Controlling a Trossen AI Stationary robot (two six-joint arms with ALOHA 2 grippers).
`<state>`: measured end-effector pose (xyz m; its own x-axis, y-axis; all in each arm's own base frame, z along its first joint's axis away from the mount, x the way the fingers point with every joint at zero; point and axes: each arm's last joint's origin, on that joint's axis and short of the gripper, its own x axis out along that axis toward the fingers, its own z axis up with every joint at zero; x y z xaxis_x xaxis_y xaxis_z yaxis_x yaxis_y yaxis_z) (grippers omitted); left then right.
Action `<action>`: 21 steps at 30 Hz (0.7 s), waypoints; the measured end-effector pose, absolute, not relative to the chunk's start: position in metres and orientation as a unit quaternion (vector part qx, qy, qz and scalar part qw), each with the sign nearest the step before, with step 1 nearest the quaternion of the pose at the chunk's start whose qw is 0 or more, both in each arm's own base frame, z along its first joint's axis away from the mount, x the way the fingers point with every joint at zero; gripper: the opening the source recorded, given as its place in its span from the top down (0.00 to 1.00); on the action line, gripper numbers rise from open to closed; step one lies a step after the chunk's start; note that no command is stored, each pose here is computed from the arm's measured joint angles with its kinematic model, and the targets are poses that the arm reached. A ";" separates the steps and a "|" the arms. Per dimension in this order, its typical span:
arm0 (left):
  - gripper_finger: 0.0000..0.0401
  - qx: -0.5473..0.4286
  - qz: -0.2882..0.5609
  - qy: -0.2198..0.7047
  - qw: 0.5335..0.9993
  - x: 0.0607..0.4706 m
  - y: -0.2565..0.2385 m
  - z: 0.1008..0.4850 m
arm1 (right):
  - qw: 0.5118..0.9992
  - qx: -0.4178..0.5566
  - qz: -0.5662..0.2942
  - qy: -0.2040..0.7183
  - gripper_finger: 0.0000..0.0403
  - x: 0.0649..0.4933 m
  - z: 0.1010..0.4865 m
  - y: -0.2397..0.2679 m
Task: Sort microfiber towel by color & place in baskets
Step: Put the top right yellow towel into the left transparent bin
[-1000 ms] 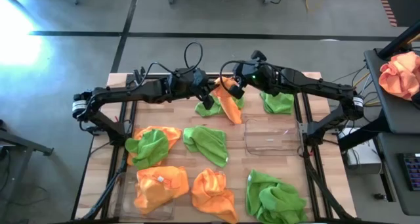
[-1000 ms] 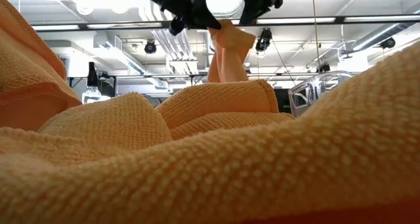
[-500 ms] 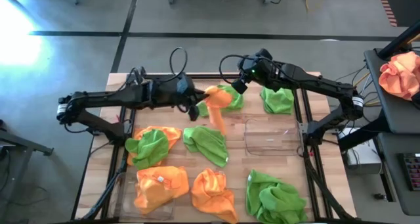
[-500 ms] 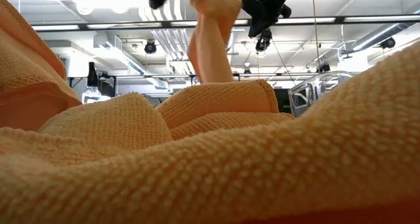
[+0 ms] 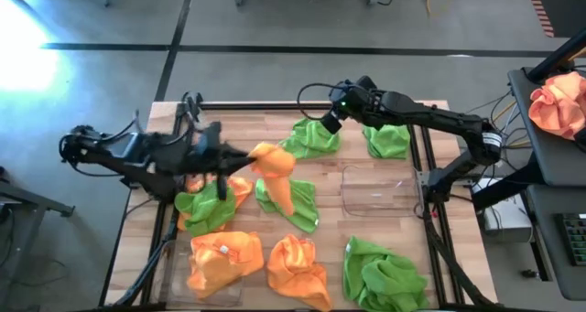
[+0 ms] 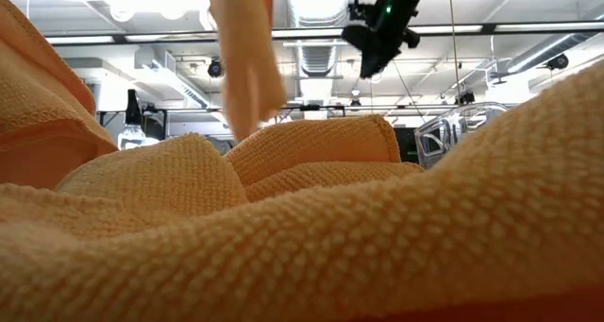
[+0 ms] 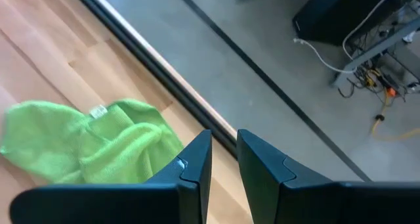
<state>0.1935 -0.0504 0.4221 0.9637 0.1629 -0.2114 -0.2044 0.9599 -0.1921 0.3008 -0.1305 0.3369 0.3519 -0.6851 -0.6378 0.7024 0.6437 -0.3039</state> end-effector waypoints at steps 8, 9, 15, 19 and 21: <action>0.99 -0.193 -0.001 0.091 0.977 0.151 -0.083 0.431 | 0.794 0.006 -0.414 0.445 0.82 0.317 0.294 -0.137; 0.99 -0.203 -0.016 0.093 0.975 0.148 -0.087 0.432 | 0.791 0.005 -0.413 0.452 0.82 0.320 0.289 -0.138; 0.99 -0.254 -0.083 0.114 0.957 0.134 -0.110 0.431 | 0.776 0.003 -0.405 0.484 0.83 0.330 0.267 -0.141; 0.99 -0.280 -0.083 0.129 0.948 0.130 -0.122 0.427 | 0.782 0.021 -0.384 0.491 0.81 0.333 0.262 -0.141; 0.99 -0.292 -0.069 0.143 0.943 0.126 -0.127 0.422 | 0.784 0.030 -0.381 0.490 0.81 0.333 0.262 -0.140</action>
<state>0.1257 -0.1271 0.4223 0.9496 -0.2138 -0.2293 0.0466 0.8195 -0.5712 0.3328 -0.1400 0.2616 0.2304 -0.5680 -0.7901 0.6264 0.7079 -0.3263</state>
